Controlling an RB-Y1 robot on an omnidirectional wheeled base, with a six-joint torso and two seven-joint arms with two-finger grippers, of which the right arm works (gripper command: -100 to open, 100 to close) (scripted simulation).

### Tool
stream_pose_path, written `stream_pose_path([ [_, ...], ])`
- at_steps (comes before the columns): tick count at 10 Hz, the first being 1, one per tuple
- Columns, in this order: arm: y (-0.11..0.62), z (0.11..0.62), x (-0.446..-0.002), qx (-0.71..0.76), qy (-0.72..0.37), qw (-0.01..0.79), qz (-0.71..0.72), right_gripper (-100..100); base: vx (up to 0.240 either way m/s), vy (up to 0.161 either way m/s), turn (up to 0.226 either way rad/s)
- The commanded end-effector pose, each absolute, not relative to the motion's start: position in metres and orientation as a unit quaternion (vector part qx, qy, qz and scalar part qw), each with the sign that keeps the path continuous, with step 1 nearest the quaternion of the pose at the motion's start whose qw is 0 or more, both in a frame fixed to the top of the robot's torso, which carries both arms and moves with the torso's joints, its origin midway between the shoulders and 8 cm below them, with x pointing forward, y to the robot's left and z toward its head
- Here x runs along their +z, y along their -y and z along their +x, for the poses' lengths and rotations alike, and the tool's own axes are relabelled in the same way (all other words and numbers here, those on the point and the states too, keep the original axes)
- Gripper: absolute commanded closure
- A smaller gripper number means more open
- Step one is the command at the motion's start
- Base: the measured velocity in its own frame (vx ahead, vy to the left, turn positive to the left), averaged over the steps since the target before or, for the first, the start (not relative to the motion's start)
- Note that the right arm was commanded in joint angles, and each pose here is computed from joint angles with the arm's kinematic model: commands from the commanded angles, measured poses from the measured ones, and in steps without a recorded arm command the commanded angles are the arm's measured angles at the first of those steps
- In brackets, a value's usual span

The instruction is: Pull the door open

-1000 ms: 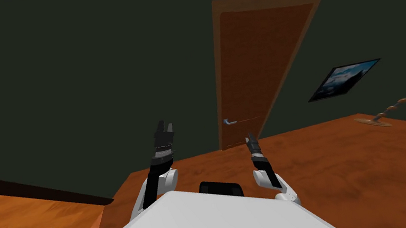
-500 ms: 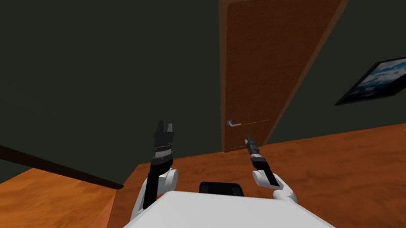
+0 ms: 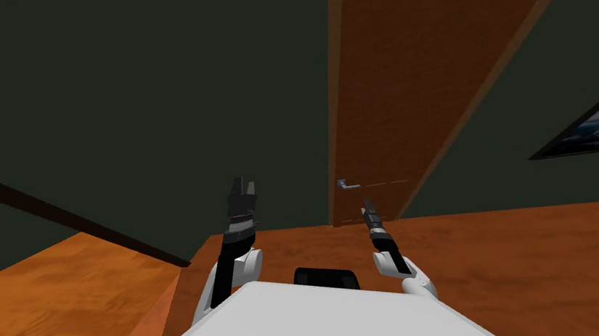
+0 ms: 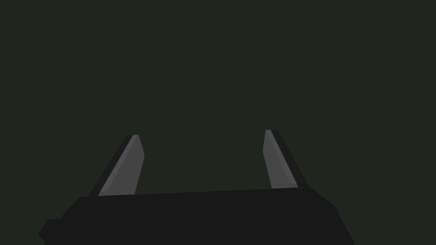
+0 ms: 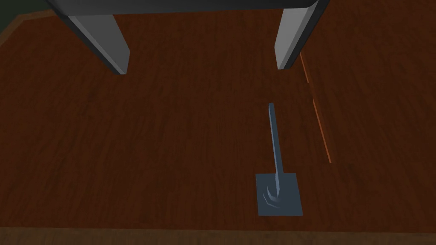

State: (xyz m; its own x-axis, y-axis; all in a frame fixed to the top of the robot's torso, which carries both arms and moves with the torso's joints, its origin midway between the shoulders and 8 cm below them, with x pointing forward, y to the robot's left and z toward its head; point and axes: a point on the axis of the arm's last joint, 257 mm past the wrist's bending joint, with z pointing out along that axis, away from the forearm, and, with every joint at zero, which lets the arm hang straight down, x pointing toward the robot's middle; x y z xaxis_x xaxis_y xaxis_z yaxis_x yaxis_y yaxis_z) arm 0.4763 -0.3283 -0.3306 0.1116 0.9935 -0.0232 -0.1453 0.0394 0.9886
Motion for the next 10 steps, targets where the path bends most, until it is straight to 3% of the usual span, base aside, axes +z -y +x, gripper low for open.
stream_pose_path([
  [1,0.330,0.477,-0.339,0.496,-0.445,0.565,0.487,-100,0.019,-0.044,0.092],
  [5,0.335,0.479,-0.365,0.484,-0.456,0.549,0.507,-100,0.051,-0.094,0.210],
  [10,0.339,0.479,-0.382,0.474,-0.463,0.538,0.521,-100,0.032,-0.070,0.111],
])
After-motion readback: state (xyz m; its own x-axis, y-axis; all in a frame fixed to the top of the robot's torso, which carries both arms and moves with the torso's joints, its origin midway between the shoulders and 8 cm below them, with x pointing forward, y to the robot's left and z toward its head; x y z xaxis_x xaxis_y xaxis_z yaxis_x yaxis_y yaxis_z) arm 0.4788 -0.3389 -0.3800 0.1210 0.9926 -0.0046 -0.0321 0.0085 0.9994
